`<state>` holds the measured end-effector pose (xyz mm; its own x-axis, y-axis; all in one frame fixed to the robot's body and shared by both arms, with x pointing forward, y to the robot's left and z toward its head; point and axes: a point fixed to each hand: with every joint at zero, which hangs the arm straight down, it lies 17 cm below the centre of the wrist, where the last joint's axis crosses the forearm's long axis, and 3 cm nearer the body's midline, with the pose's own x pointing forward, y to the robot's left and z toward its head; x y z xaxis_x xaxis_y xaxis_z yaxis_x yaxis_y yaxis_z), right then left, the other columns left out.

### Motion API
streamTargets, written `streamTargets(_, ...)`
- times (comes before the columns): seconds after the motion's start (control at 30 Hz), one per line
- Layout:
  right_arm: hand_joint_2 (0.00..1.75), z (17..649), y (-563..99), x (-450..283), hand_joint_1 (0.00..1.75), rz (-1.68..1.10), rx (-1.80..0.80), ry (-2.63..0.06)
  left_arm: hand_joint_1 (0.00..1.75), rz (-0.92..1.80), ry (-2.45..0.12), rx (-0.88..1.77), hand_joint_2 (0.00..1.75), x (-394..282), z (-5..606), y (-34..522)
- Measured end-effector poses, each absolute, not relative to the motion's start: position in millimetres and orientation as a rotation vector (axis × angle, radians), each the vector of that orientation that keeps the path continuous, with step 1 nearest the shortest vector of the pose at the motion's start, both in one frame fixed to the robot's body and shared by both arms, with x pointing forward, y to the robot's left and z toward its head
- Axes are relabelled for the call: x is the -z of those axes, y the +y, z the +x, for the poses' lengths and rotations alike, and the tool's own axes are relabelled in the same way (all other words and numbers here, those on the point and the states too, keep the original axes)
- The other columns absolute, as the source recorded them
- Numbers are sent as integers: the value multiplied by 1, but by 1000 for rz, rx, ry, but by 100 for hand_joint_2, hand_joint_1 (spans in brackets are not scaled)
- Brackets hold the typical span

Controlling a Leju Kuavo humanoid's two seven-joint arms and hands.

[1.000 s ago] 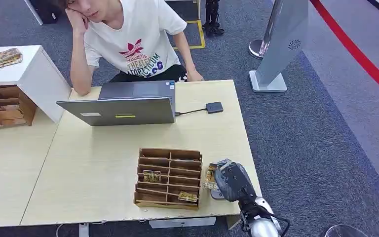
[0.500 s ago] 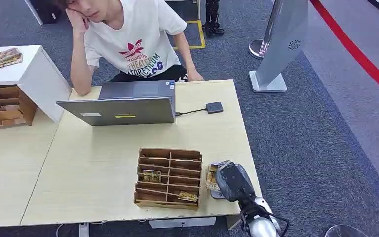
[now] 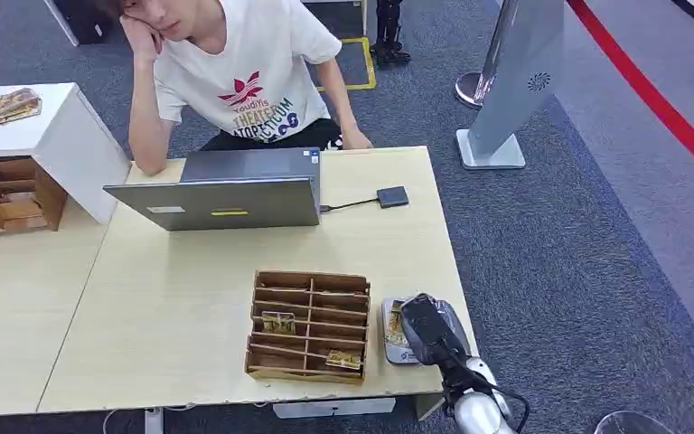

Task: Pass the card to the sensor for recognition and then transmit it.

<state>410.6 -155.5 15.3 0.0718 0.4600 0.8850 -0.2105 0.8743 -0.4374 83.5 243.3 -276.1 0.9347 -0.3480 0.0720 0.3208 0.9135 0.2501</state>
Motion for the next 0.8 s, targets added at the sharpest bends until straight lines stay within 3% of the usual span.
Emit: streamTargets(0.8, 175, 422, -176, 7, 175, -331, -529, -1356, 0, 236, -112, 373, 0, 275, 87, 243)
